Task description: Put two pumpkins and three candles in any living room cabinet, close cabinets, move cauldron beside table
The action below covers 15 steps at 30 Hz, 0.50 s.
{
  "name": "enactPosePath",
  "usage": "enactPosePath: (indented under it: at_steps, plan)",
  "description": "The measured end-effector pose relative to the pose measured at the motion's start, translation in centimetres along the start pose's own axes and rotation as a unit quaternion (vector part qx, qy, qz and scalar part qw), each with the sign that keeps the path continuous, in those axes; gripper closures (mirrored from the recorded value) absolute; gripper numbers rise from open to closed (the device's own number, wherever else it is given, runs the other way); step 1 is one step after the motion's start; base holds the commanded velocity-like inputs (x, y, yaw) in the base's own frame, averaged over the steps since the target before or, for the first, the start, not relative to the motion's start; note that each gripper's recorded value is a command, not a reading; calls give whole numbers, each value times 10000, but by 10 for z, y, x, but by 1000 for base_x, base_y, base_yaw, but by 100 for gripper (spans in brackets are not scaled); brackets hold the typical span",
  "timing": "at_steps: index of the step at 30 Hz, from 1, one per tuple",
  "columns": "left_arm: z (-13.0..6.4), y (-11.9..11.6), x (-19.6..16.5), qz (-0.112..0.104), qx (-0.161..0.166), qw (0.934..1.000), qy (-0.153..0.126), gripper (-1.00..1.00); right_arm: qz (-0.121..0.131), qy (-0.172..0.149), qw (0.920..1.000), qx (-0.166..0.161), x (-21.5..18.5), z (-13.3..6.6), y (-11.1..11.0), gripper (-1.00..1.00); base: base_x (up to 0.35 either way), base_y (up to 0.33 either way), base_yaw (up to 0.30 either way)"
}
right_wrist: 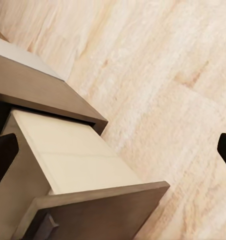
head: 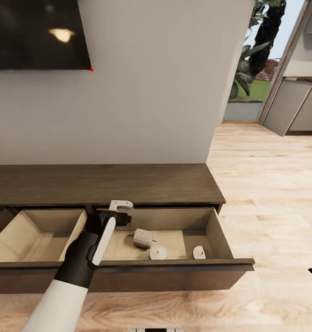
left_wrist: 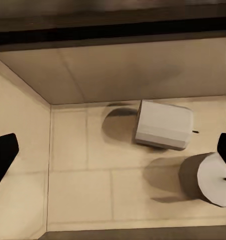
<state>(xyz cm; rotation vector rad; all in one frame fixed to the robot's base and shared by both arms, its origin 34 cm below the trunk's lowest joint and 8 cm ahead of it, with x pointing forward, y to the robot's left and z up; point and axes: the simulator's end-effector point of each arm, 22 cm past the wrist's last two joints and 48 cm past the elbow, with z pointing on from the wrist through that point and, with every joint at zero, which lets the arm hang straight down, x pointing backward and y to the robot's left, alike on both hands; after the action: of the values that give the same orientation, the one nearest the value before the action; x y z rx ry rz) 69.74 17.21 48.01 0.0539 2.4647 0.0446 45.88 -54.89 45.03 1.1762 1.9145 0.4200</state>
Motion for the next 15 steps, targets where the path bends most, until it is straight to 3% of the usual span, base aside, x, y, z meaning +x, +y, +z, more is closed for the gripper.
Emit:
enactPosePath:
  at_steps: [4,15]
  plan:
    - [-24,0,-15,-61,38,9994,-342,-100,11,-39,10000,-68,-3,-3,5,-100,-143,0,0]
    - [-56,-1,-37,-92,86,9974,-716,-100,42,-152,9994,-313,-12,-13,20,-100,-173,0,0]
